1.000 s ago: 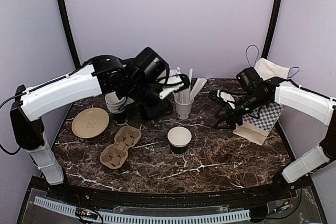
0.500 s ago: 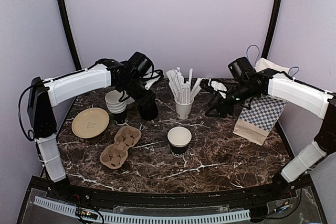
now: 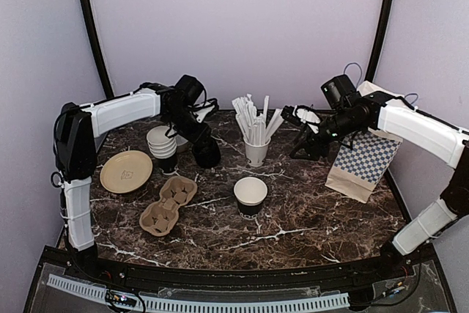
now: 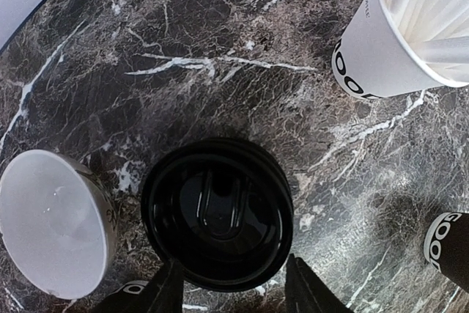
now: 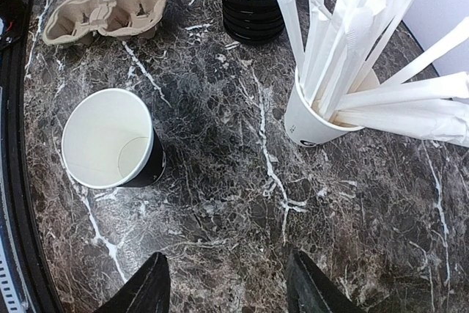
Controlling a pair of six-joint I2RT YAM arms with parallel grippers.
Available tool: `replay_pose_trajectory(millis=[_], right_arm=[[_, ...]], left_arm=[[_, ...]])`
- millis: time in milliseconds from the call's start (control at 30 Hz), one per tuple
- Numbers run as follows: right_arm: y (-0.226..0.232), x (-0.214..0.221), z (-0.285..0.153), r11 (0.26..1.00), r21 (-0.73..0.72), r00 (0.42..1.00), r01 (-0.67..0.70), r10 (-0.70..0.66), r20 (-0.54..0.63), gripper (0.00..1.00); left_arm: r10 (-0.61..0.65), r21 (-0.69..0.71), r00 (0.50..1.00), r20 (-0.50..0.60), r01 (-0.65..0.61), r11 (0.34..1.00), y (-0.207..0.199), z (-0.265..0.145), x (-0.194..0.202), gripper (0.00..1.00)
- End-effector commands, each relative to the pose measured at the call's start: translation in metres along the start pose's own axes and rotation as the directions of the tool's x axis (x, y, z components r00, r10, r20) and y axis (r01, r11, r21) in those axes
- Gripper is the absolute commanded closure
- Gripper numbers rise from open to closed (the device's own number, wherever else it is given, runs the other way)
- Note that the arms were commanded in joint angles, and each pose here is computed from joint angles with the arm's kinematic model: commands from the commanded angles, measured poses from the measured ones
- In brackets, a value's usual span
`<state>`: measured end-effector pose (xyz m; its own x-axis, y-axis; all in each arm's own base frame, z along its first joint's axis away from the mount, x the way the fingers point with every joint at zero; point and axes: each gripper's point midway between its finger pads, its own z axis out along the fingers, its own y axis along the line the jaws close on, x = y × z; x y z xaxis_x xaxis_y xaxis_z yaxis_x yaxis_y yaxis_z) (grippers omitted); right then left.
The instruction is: Pack the takeout coffee
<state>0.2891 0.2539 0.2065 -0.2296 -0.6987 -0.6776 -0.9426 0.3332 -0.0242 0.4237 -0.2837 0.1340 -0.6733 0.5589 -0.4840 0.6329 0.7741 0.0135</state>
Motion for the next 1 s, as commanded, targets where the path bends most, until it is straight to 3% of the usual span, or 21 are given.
replay_pose_trajectory(millis=[0, 300, 667, 967], right_arm=[[0.005, -0.007, -0.007, 1.0, -0.001, 1.0, 0.008, -0.008, 0.025, 0.46], [0.007, -0.002, -0.002, 1.0, -0.013, 1.0, 0.0, 0.001, 0.012, 0.46], [0.01, 0.006, 0.005, 0.999, -0.034, 1.0, -0.006, 0.006, 0.0, 0.46], [0.011, 0.01, 0.009, 0.999, -0.044, 1.0, -0.009, 0.009, -0.008, 0.46]], left_arm=[[0.022, 0.067, 0.999, 0.037, -0.025, 0.997, -0.012, -0.002, -0.011, 0.5], [0.045, 0.034, 0.999, 0.026, -0.045, 0.998, -0.006, 0.012, -0.012, 0.51], [0.051, 0.083, 0.999, 0.009, -0.052, 0.995, -0.013, 0.024, -0.014, 0.6], [0.033, 0.124, 0.999, -0.022, -0.03, 0.992, -0.019, 0.031, -0.008, 0.56]])
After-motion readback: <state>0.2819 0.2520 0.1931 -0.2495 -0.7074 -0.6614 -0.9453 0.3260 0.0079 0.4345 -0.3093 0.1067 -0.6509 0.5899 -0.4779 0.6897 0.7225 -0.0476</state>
